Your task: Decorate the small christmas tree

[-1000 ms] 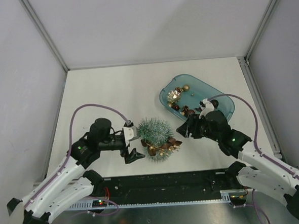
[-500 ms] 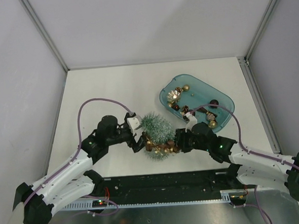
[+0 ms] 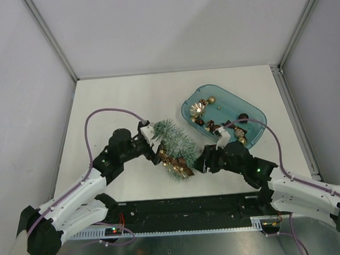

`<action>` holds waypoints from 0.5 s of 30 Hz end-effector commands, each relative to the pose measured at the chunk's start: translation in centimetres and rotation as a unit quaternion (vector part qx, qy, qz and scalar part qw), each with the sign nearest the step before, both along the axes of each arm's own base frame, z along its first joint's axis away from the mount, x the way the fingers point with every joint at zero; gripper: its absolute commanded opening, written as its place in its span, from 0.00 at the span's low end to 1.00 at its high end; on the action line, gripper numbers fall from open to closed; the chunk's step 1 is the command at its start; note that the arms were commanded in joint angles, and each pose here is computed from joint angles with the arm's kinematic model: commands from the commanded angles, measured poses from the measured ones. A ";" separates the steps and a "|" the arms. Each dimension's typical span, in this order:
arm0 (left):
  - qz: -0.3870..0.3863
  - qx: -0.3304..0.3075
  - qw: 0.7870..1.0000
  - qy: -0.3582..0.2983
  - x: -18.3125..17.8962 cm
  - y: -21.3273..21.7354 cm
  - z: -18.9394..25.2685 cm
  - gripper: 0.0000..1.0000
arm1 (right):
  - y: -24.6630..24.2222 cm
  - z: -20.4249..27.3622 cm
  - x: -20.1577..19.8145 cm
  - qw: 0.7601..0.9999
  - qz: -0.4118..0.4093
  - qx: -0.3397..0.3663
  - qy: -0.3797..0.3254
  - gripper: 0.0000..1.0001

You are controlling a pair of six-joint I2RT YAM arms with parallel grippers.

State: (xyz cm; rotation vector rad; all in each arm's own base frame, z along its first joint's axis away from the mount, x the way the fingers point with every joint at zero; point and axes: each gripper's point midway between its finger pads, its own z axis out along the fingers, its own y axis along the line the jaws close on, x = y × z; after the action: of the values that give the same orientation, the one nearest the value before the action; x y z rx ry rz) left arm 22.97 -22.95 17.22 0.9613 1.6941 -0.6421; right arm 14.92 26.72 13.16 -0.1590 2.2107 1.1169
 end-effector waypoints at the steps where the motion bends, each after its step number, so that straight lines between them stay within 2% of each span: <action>1: 0.014 -0.024 0.999 -0.016 0.4 0.2 1.3 1.00 | -1.8 0.9 0.7 1.000 -0.016 -0.012 -0.010 0.67; 5: 0.030 -0.018 0.999 -0.022 0.8 1.1 1.5 1.00 | -4.5 2.6 1.0 0.998 -0.043 -0.040 -0.032 0.72; 8: 0.056 -0.019 0.998 -0.031 1.8 2.3 2.3 1.00 | -7.4 5.5 2.8 0.993 -0.085 -0.045 -0.070 0.76; 11: 0.085 -0.007 0.996 -0.023 2.3 3.8 2.3 1.00 | -10.3 8.0 6.0 0.985 -0.137 -0.053 -0.095 0.77; 15: 0.123 0.006 0.992 -0.016 2.8 5.5 3.0 1.00 | -12.6 8.5 11.8 0.977 -0.187 -0.068 -0.081 0.75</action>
State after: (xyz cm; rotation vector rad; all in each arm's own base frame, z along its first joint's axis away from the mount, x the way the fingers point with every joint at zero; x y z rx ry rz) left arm 24.84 -19.05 17.79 0.8219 1.7507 -0.5229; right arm 22.64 15.83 21.36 0.1022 2.0350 0.8006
